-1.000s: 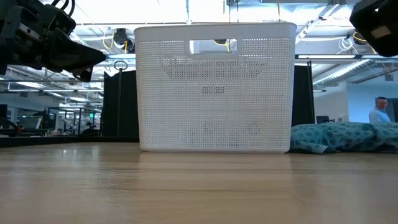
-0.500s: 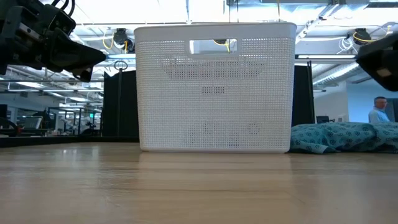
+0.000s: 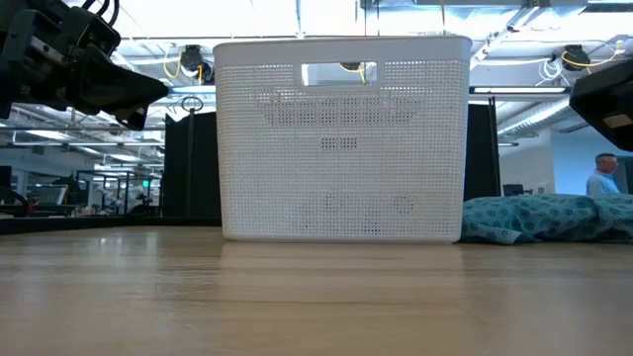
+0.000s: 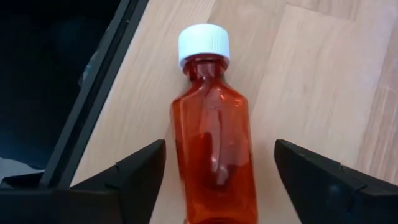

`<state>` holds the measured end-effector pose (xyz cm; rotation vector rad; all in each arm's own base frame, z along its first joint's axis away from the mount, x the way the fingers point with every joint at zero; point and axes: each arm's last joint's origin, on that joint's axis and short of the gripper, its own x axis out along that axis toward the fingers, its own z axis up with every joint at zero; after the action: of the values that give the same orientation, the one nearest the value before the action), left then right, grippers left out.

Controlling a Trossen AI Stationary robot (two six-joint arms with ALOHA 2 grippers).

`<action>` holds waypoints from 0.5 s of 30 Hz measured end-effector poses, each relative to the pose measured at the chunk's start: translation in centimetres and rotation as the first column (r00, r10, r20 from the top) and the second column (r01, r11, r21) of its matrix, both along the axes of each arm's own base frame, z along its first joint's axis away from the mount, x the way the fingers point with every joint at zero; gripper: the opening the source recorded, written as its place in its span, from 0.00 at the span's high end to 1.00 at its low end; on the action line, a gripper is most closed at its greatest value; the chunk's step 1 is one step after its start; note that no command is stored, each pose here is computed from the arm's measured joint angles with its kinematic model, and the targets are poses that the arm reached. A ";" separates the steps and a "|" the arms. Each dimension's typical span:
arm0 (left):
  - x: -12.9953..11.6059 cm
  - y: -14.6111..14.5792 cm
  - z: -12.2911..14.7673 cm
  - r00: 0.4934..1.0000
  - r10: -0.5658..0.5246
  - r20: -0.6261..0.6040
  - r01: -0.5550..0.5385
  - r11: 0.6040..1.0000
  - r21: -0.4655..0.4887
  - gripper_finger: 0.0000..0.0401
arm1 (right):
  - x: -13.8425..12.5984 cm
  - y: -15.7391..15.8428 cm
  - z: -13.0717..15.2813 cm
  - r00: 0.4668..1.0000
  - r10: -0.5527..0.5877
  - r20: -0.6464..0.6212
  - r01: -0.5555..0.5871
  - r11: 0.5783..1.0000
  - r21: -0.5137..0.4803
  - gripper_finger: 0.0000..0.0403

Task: Pick & place medical supplies in basket/bin
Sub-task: Put the red medicine bottle into the bin

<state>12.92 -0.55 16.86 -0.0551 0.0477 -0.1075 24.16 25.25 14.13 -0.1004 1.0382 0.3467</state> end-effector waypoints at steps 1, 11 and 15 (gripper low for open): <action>0.0 0.0 0.0 1.000 0.000 0.000 0.000 1.000 0.000 0.89 | 0.0 0.0 0.0 1.000 -0.003 -0.001 0.003 1.000 0.001 0.29; 0.0 0.0 0.0 1.000 0.000 0.000 0.000 1.000 -0.002 0.89 | 0.1 -0.1 0.3 1.000 0.009 -0.008 -0.008 1.000 0.023 0.61; 0.0 0.0 0.0 1.000 0.000 0.000 0.000 1.000 -0.003 0.89 | 0.3 -0.5 1.4 1.000 0.007 0.018 -0.007 0.999 0.041 0.70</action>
<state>12.92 -0.55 16.86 -0.0583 0.0479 -0.1078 24.44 24.74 15.52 -0.0699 1.0131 0.3729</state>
